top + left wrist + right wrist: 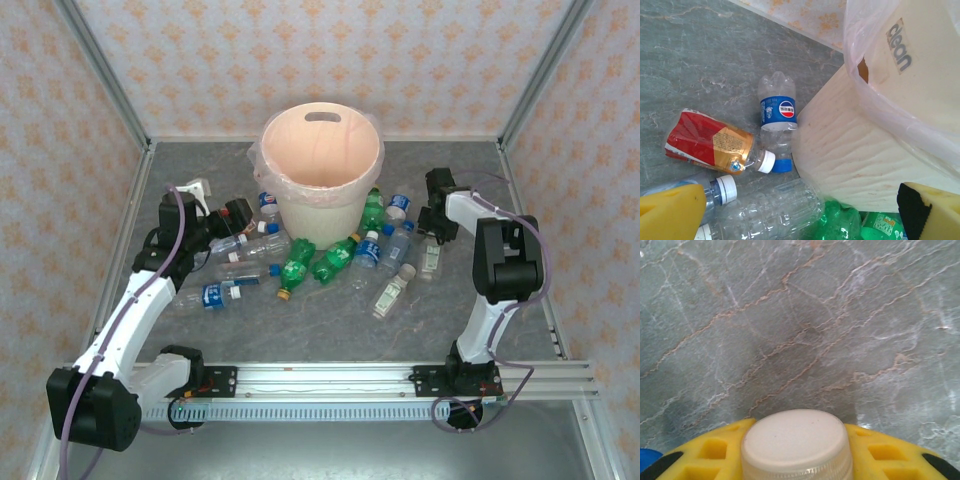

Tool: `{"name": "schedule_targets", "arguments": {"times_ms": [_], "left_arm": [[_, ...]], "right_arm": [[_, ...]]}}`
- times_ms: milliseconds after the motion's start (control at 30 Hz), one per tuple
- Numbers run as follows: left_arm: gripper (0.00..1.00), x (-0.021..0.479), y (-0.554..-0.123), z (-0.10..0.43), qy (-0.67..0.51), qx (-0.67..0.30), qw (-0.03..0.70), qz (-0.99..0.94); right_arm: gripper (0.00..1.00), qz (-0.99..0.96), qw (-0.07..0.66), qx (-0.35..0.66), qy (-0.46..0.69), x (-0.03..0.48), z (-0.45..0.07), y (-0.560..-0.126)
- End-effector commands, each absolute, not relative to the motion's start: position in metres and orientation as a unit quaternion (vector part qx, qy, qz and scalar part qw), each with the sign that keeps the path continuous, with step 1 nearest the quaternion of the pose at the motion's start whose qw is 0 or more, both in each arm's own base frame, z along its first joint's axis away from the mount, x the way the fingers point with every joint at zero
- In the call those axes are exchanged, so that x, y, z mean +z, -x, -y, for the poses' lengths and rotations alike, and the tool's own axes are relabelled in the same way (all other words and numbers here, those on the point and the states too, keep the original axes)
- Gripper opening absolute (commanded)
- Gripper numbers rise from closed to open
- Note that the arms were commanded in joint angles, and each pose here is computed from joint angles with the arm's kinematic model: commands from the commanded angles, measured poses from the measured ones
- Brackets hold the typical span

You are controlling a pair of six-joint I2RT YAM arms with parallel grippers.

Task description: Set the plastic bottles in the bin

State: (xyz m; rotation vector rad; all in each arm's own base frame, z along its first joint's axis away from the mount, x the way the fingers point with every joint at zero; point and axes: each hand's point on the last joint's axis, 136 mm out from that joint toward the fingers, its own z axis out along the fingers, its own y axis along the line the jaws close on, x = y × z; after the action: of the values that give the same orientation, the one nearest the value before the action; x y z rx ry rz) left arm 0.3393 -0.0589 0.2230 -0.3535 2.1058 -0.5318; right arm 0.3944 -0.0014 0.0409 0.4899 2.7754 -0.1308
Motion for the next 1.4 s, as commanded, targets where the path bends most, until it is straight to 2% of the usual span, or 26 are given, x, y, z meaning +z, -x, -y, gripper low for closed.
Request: {"name": "schedule_targets", "arguments": {"times_ms": [0, 267, 633, 900, 1100, 1367], "left_arm": [[0.99, 0.25, -0.339, 0.058, 0.147, -0.223, 0.479, -0.836], [0.99, 0.284, -0.339, 0.045, 0.174, -0.21, 0.519, -0.81], [0.99, 0.352, -0.335, 0.032, 0.205, -0.223, 0.589, -0.749], [0.99, 0.386, -0.331, 0.039, 0.189, -0.254, 0.61, -0.726], [0.99, 0.392, -0.328, 0.054, 0.159, -0.277, 0.607, -0.728], [0.99, 0.394, -0.313, 0.087, 0.093, -0.311, 0.591, -0.739]], "right_arm": [[0.34, -0.954, 0.219, -0.08, -0.189, 0.083, 0.016, -0.397], [0.34, -0.92, 0.324, -0.056, -0.213, 0.161, 0.019, -0.402], [0.34, -0.78, 0.584, 0.093, -0.203, 0.377, -0.017, -0.41], [0.34, -0.69, 0.69, 0.166, -0.145, 0.485, -0.085, -0.398], [0.34, -0.657, 0.719, 0.211, -0.088, 0.523, -0.158, -0.401], [0.35, -0.688, 0.69, 0.225, -0.017, 0.495, -0.252, -0.425]]}}
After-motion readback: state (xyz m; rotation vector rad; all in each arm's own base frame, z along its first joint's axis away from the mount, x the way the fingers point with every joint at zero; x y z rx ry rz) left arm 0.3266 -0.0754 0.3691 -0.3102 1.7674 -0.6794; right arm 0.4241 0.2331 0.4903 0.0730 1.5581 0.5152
